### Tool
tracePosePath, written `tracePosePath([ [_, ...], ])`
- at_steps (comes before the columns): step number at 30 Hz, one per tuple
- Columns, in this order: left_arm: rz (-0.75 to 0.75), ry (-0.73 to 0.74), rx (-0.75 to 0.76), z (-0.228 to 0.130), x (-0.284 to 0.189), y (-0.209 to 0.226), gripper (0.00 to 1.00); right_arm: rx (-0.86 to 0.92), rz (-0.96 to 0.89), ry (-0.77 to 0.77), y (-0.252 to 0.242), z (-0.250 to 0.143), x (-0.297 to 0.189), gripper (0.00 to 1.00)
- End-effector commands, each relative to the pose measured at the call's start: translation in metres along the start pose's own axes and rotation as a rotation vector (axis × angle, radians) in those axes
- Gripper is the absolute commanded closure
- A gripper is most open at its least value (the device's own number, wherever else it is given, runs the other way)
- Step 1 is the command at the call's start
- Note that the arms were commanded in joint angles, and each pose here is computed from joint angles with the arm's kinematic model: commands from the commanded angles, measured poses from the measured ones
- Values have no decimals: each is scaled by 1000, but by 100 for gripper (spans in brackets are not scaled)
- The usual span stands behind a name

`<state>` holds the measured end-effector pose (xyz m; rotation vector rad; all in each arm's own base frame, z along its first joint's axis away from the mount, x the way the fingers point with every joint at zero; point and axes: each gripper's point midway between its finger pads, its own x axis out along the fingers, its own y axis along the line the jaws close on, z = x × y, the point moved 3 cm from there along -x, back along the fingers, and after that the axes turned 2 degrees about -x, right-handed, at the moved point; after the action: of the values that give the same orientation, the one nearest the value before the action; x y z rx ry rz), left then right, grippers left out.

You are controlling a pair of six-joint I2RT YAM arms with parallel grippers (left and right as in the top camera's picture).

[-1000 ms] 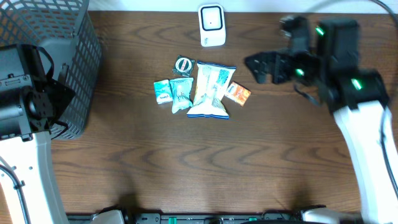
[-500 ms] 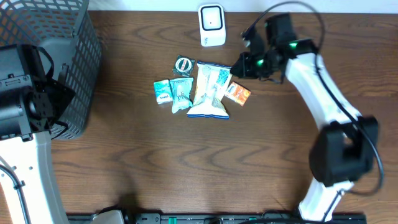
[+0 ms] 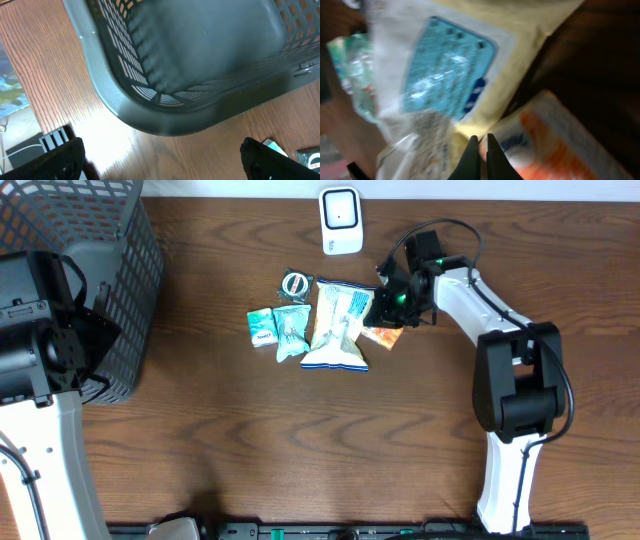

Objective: Scan the item barcode
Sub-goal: 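Move the right gripper toward the white-and-blue snack bag, then grasp the snack bag with the right gripper and hold it before the scanner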

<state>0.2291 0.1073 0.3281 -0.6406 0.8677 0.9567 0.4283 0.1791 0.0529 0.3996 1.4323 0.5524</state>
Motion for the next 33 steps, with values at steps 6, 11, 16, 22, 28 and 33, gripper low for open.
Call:
tracePosePath([
  [6,7,-10,-17,1,-1,4,2,111,-253,0,-39,-3,-1,99],
  [11,7,-10,-17,1,-1,4,2,154,-374,-3,-48,-7,-33,99],
  [16,7,-10,-17,1,-1,4,3,94,-344,-62,-12,0,-70,99],
  [22,7,-10,-17,1,-1,4,2,-83,-195,-185,62,12,-93,99],
  [28,7,-10,-17,1,-1,4,3,-198,-245,-216,94,12,-63,99],
  [33,7,-10,-17,1,-1,4,2,-163,-398,-130,82,-8,-21,98],
])
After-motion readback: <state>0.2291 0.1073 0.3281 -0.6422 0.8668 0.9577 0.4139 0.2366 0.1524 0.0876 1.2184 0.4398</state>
